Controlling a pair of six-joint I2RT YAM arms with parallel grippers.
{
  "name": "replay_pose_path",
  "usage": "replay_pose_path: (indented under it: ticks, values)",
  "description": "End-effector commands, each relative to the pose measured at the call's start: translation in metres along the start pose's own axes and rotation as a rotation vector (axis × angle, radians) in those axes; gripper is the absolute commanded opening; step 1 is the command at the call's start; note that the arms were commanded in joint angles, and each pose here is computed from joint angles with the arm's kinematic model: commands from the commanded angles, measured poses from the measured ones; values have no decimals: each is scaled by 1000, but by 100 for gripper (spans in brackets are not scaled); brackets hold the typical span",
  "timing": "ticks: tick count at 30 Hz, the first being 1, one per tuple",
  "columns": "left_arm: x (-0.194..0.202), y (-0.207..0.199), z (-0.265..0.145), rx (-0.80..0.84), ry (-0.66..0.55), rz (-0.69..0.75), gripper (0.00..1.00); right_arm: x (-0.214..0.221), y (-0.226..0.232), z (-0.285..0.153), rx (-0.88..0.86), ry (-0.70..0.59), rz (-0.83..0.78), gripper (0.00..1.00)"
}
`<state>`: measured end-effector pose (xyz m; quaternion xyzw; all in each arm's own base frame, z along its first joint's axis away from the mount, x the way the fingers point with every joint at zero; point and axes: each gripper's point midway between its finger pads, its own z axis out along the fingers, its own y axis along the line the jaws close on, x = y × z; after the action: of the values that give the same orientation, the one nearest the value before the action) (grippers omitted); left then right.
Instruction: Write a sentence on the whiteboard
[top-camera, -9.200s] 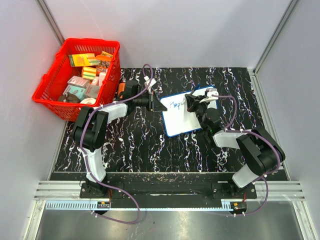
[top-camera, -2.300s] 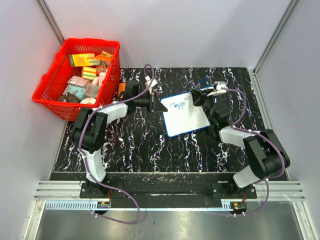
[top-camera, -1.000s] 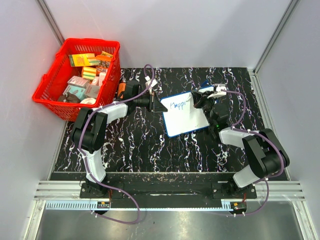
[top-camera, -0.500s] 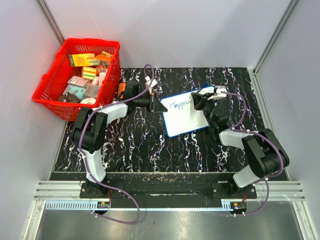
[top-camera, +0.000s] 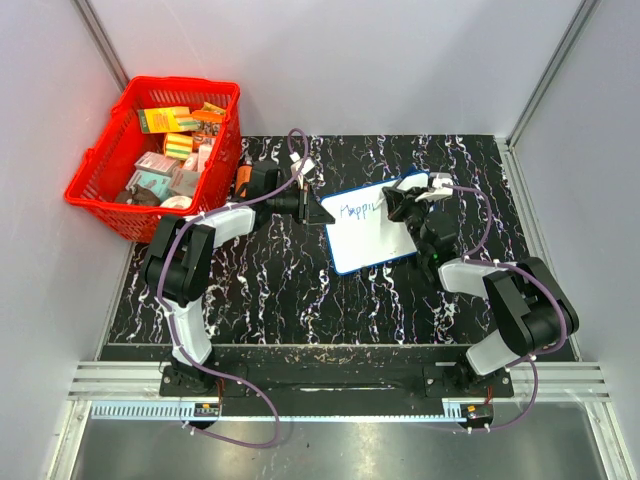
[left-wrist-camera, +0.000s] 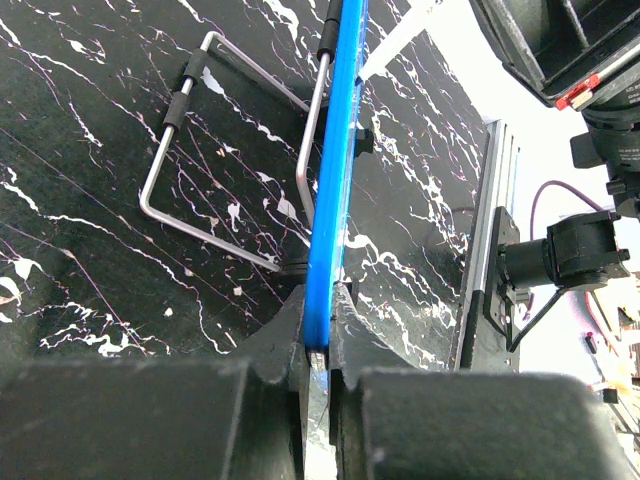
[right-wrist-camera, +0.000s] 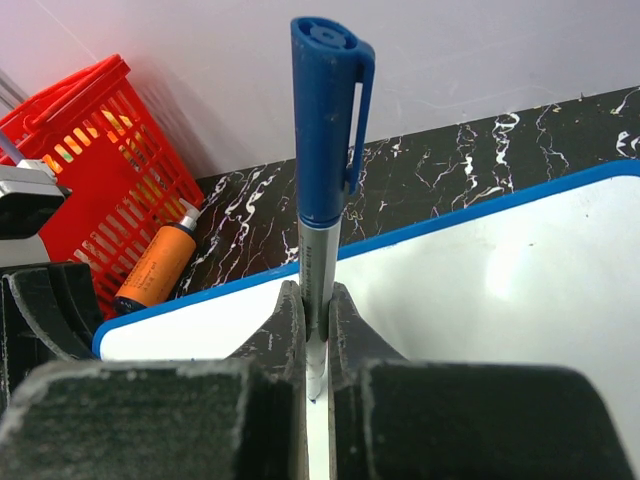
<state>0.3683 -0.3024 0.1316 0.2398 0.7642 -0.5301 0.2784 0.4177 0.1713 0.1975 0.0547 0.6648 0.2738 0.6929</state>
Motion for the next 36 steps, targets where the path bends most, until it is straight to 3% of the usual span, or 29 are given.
replay_pose_path:
  ticks: [1, 36]
  values:
    - [18, 25, 2, -123, 30, 61, 0, -21, 1, 12, 25, -50, -26, 0]
    - [17, 25, 3, -124, 30, 63, 0, -16, -11, -4, 70, -40, -37, 0]
